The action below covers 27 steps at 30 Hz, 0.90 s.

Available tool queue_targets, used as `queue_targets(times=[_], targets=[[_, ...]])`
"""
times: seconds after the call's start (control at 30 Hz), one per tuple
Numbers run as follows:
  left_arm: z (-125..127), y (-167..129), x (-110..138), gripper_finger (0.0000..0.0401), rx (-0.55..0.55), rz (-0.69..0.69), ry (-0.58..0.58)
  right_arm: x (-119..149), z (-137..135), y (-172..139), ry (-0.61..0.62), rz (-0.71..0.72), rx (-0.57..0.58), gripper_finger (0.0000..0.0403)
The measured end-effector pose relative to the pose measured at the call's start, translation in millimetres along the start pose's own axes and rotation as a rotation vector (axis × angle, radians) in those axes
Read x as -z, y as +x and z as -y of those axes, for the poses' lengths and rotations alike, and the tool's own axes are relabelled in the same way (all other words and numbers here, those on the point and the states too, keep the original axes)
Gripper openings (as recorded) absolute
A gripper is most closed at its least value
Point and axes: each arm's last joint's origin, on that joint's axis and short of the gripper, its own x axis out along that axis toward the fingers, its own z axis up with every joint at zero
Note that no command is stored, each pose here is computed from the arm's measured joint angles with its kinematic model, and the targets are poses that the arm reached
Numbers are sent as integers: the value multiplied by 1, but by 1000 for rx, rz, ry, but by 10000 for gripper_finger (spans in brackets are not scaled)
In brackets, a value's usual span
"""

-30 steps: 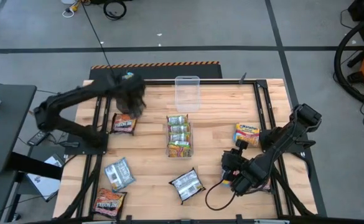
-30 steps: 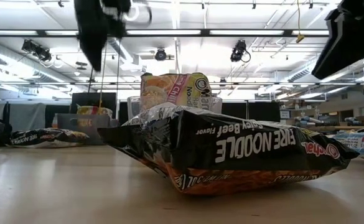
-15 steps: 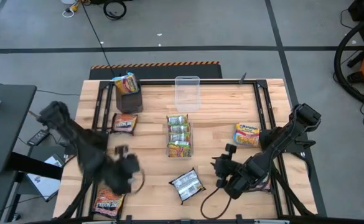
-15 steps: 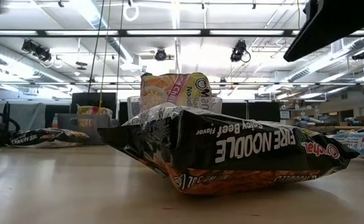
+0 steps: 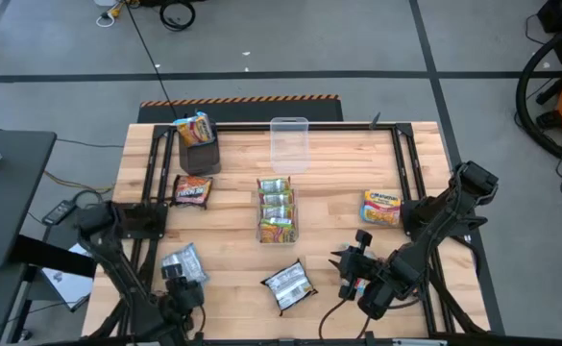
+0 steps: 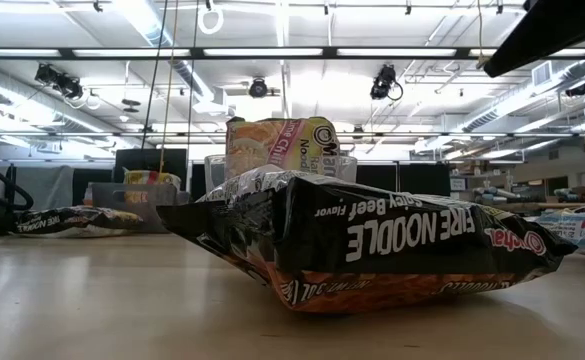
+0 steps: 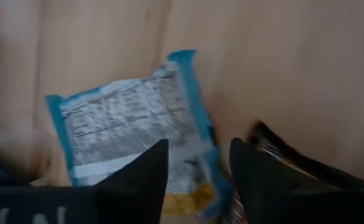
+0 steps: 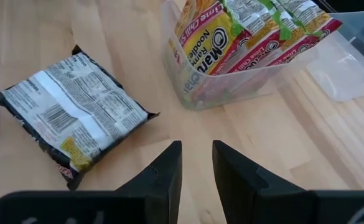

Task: Sort Maruchan noodles
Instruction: Put the blue noodle pack into the black bin

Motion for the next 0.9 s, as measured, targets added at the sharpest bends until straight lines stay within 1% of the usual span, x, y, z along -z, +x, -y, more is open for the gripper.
queue_targets(times=[0.07,0.17,0.23,0.3,0.4,0.5,0.67,0.7,0.8,0.9], targets=[[0,6,-1,191,-44,-15,-7,1,-1,-1,6,0,-4,95],[-3,12,-3,200,-97,-84,-57,1,-1,-2,16,-2,-8,95],[-4,14,-6,199,-93,-119,-86,1,-1,-2,17,-8,-11,95],[-3,15,-8,190,-78,-119,-80,1,-1,-2,15,-9,-12,95],[-1,15,-9,164,-59,-114,-69,1,-1,-2,-2,-11,-11,95],[-2,16,-11,125,-60,-117,-85,2,-1,-2,-21,-12,-11,95],[-3,19,-11,30,-67,-114,-88,2,-1,-2,-40,-36,-28,95],[-4,19,-11,16,-77,-117,-85,2,-1,-2,-40,-44,-34,95],[-6,21,-11,9,-87,-128,-81,4,-2,-2,-42,-75,-56,95],[-18,12,-18,5,-88,-134,-100,6,-4,-4,-46,-100,-83,95]])
